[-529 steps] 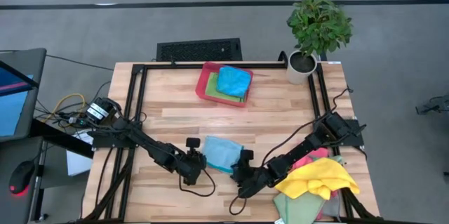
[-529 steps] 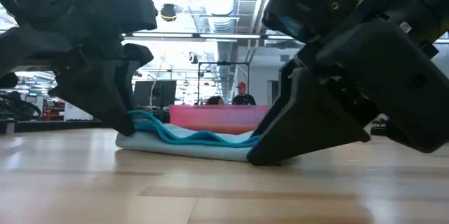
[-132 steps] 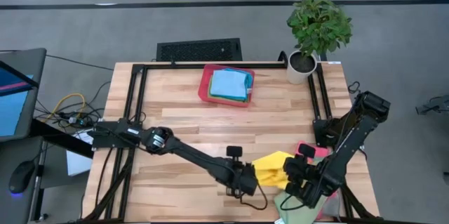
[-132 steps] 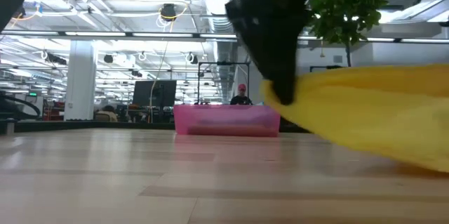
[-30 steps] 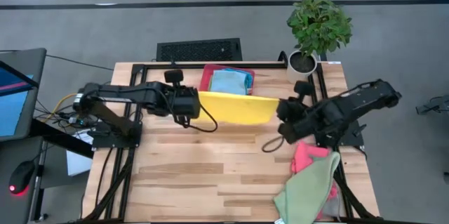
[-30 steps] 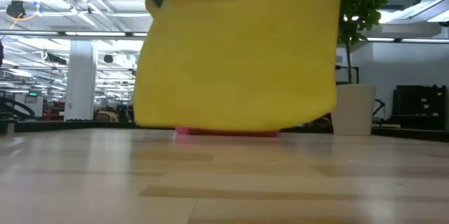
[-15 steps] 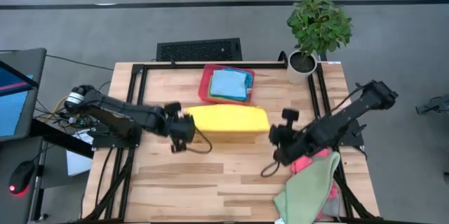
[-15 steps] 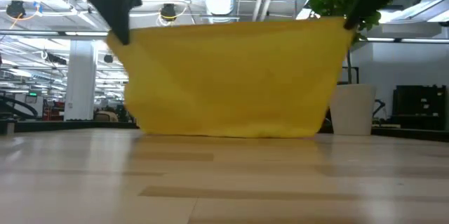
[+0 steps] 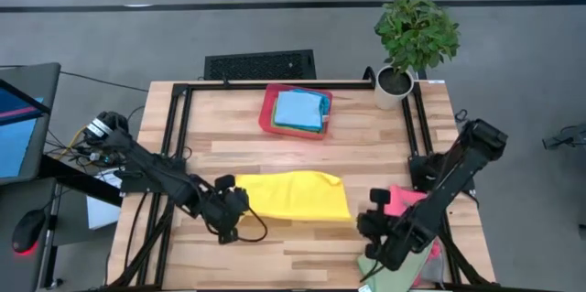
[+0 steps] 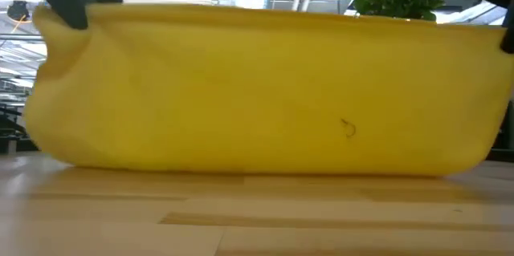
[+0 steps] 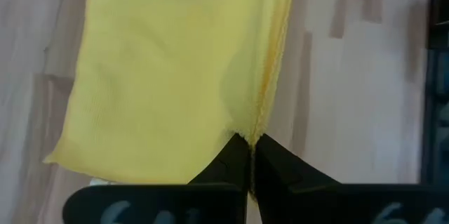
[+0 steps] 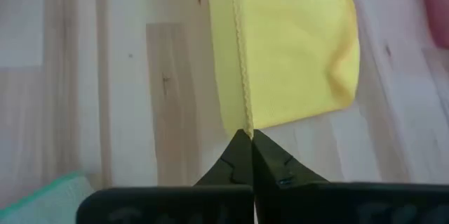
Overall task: Fold microfiber towels
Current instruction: Fold the yellow microfiber cloth
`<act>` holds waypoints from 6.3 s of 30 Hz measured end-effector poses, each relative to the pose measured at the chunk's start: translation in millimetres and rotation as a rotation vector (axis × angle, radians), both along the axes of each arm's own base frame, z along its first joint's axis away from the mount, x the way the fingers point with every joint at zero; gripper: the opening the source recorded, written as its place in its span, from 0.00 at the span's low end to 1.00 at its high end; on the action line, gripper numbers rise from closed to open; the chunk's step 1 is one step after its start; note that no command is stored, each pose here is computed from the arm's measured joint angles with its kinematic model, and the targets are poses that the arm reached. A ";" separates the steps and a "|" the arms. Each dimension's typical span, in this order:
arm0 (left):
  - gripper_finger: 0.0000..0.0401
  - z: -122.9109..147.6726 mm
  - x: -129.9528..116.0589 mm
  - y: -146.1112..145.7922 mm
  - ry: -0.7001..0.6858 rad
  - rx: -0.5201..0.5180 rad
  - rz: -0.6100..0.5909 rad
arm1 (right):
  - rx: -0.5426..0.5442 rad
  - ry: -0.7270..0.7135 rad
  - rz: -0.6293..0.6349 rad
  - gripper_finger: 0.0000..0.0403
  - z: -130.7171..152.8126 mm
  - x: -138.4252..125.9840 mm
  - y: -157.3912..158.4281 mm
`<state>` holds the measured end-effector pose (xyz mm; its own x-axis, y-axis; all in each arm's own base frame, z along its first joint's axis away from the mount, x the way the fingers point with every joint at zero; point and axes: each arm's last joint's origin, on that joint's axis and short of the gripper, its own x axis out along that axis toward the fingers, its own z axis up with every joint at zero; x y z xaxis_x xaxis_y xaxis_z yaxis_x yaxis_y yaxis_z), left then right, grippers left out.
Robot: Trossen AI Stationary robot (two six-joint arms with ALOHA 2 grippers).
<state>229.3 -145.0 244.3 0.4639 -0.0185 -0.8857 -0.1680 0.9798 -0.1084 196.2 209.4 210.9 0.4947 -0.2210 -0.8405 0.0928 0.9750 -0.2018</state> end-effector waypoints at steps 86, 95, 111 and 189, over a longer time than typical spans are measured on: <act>0.00 100.7 -0.6 143.4 0.256 0.983 0.245 | -0.703 -0.050 -0.368 0.03 92.8 35.6 -173.9; 0.00 101.4 3.7 156.3 0.246 0.806 0.291 | -0.650 -0.033 -0.379 0.03 91.3 35.4 -176.3; 0.00 14.2 -0.6 25.9 0.086 0.181 0.129 | -0.182 -0.035 -0.243 0.03 31.8 3.3 -54.7; 0.00 -58.0 -1.5 47.7 0.202 0.335 0.176 | -0.150 0.308 -0.226 0.03 -28.7 69.3 -123.7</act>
<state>227.8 -97.4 186.3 0.2508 0.3493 -0.9028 -0.3207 0.9099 0.2629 265.6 85.7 182.1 0.1495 -0.4266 -0.8920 0.2146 0.8946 -0.3919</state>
